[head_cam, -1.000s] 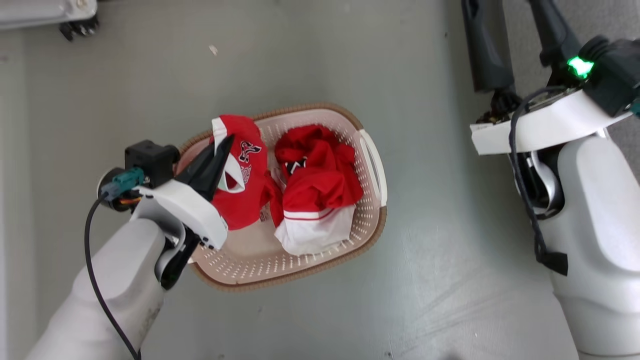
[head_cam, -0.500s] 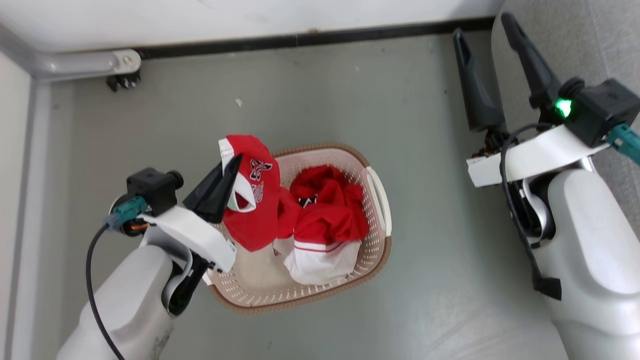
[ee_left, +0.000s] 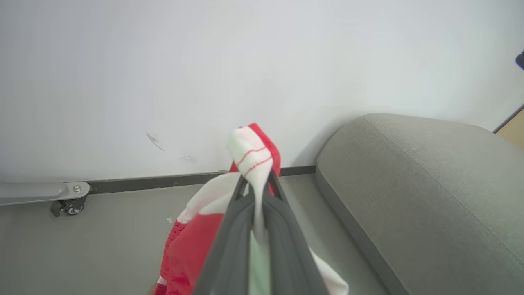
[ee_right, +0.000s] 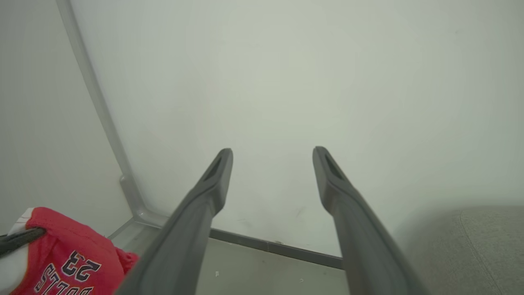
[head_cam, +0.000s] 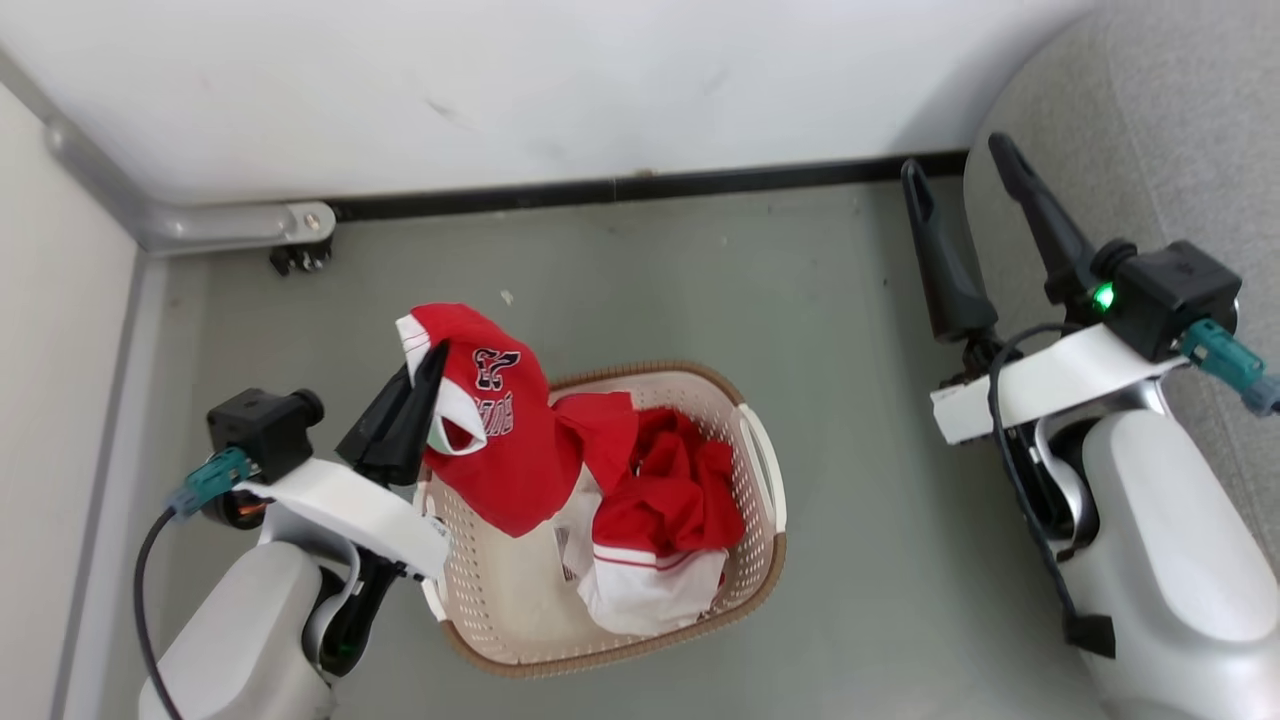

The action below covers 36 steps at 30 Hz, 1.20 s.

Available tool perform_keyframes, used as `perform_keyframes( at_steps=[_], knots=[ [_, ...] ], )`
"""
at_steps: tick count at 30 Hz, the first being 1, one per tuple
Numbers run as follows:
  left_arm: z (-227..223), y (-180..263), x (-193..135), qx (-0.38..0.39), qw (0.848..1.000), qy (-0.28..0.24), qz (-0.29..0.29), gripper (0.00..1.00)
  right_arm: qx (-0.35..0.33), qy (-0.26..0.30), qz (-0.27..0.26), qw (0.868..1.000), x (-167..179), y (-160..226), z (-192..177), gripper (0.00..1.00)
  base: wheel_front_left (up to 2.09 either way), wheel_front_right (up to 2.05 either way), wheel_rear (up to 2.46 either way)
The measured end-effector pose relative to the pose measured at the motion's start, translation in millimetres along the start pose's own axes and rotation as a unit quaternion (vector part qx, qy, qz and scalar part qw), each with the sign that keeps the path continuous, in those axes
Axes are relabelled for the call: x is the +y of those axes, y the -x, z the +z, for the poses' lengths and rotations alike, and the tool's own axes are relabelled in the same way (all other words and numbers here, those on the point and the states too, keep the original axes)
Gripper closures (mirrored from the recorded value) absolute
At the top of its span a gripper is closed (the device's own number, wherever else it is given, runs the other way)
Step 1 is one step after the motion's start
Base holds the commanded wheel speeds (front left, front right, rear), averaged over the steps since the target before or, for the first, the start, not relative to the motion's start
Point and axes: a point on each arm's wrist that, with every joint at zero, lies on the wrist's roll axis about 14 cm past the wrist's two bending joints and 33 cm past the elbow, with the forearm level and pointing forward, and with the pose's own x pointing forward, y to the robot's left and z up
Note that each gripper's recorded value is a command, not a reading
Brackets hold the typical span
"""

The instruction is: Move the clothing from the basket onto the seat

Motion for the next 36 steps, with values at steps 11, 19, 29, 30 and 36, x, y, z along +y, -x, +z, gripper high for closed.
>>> perform_keyframes(
  at_steps=[11, 19, 29, 30, 36],
  knots=[
    [55.2, 23.2, 3.4, -0.077, 0.997, -0.013, 0.024, 1.0, 0.003, -0.004, -0.001, 1.0, 8.1, 24.3, 13.8, 0.0, 0.0, 0.0, 0.0],
    [92.0, 41.0, 6.5, -0.126, 0.991, -0.035, 0.04, 1.0, 0.002, -0.004, 0.0, 1.0, 13.6, 39.6, 23.5, 0.0, 0.0, 0.0, 0.0],
    [130.6, 54.3, -10.1, -0.178, 0.982, -0.063, 0.028, 1.0, 0.011, -0.013, 0.006, 1.0, 23.9, 60.1, 25.3, 0.0, 0.0, 0.0, 0.0],
    [133.4, 55.1, -12.4, -0.182, 0.981, -0.066, 0.026, 1.0, 0.012, -0.013, 0.008, 1.0, 25.5, 61.1, 25.5, 0.0, 0.0, 0.0, 0.0],
    [145.5, 59.2, -18.2, -0.198, 0.977, -0.073, 0.022, 1.0, 0.007, -0.015, 0.016, 1.0, 32.0, 62.9, 30.5, 0.0, 0.0, 0.0, 0.0]
  ],
)
